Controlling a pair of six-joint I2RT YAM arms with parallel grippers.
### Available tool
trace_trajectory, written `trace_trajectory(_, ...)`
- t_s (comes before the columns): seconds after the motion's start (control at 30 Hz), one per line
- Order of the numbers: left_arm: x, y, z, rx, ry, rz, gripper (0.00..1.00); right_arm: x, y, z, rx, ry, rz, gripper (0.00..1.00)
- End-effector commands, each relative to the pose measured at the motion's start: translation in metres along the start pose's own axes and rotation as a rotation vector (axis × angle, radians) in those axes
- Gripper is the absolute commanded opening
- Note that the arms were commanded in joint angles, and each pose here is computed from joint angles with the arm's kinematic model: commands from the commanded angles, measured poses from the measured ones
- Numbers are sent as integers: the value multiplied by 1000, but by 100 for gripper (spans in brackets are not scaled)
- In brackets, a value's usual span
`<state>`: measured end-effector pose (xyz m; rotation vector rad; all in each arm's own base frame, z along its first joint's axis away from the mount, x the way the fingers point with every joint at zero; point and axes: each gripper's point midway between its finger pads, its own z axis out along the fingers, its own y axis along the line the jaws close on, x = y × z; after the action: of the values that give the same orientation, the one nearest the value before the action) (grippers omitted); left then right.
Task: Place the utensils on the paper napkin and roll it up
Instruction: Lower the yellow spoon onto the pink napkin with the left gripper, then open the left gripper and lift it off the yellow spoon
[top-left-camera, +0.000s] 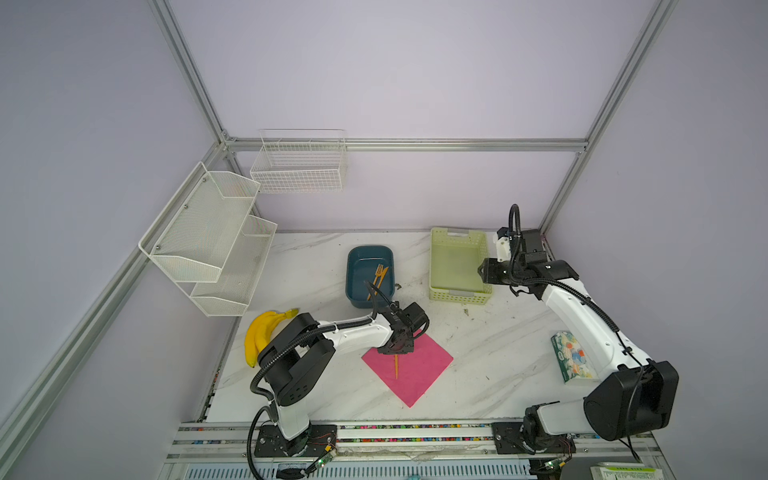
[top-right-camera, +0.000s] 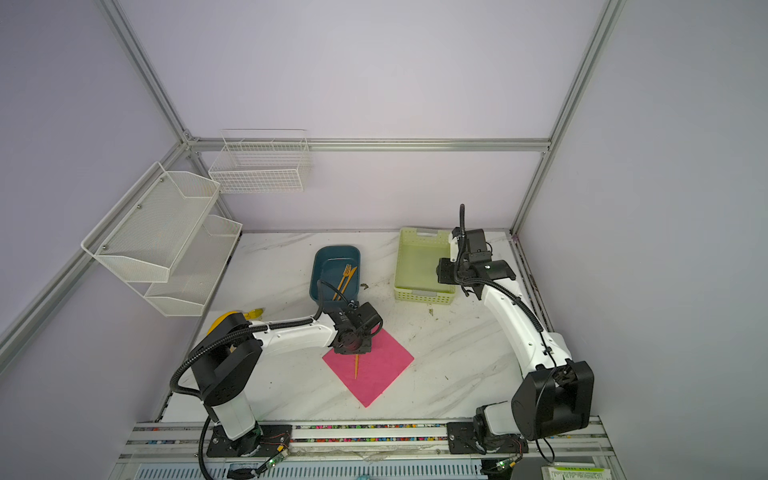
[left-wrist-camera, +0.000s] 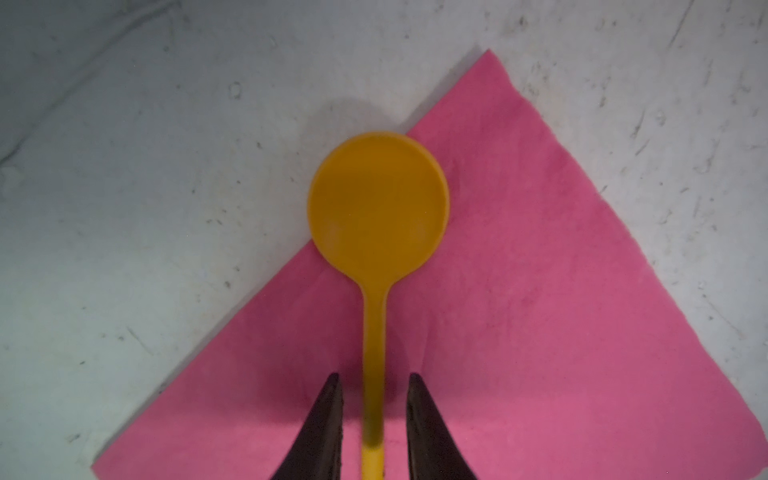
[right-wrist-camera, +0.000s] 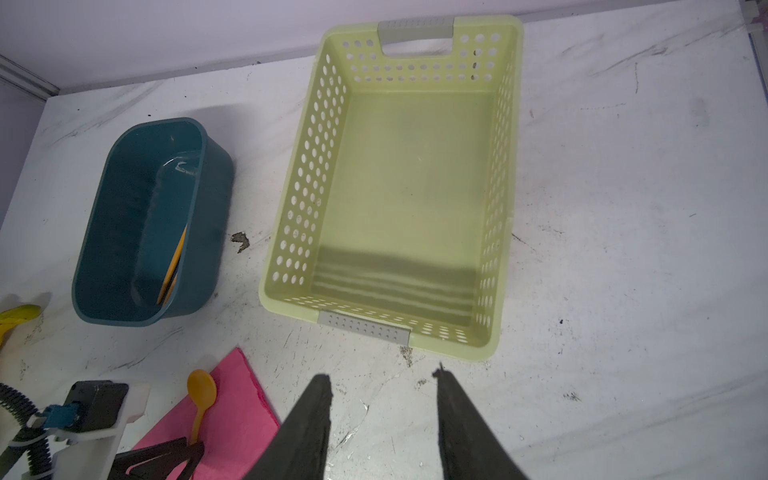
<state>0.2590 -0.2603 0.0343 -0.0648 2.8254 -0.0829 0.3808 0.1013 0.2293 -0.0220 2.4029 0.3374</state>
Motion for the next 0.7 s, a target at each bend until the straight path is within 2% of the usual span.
trace_trajectory(0.0, -36, -22, -45, 79, -104, -12, 27, -3, 2, -5, 3, -7, -13, 45)
trace_trajectory(0.47, -72, -9, -125, 83, -245, 41, 27, -2, 4, -6, -12, -8, -2, 45)
trace_trajectory(0.67, -90, 5, -145, 60, -278, 77, 27, -5, 10, -9, -40, -11, 2, 44)
